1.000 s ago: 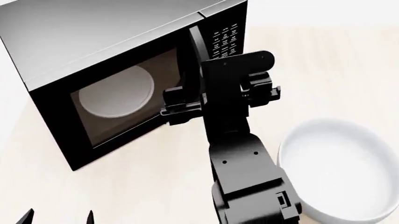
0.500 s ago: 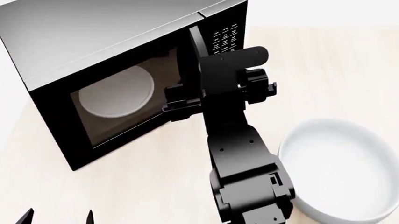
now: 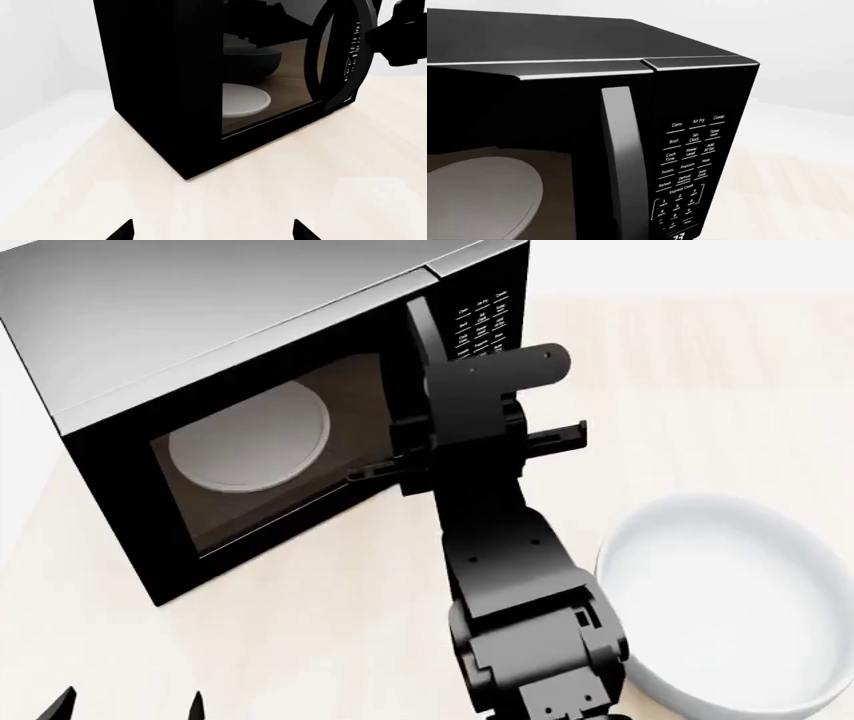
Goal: Open the microwave.
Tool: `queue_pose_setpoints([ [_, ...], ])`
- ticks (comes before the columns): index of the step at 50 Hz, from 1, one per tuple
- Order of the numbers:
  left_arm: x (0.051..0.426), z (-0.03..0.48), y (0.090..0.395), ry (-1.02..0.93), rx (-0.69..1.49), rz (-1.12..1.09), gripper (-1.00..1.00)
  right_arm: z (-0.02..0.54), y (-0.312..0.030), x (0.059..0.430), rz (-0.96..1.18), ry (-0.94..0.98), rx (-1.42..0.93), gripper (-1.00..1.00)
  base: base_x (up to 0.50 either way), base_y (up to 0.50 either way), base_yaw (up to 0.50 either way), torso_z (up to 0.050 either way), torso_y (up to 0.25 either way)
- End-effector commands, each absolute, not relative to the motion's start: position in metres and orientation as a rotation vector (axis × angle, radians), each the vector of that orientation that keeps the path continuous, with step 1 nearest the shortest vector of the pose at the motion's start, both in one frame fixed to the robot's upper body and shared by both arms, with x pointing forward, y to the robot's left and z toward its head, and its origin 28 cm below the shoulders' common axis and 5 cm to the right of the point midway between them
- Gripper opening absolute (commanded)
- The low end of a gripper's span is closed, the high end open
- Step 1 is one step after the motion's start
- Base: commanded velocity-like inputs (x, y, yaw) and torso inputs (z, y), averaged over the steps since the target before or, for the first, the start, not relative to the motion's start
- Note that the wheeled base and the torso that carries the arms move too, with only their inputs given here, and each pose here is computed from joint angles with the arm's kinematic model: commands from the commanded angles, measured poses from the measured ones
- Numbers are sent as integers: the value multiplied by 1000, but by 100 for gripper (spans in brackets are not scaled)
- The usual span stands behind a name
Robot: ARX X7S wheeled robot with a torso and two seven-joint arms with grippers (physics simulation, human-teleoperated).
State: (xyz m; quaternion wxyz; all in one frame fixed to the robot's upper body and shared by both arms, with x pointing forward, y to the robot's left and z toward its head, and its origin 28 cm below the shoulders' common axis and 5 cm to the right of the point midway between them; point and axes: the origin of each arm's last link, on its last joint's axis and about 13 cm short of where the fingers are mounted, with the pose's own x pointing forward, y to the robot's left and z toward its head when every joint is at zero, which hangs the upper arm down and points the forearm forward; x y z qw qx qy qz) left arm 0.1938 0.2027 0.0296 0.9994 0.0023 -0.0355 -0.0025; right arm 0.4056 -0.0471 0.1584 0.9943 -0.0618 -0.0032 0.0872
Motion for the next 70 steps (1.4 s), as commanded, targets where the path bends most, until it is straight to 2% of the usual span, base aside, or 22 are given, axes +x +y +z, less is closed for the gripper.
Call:
queue_pose_setpoints([
  [1,193,30,202,-73,5,-8,100,163,-49,402,172,-27,-123,-100,0,0,0,0,0],
  [24,192,31,202,-76,5,-8,100,161,-50,377,222,-64,-95,-100,0,0,0,0,0],
  [70,191,33,203,-82,6,-2,100,155,-45,276,371,-190,-31,-100,0,0,0,1,3],
])
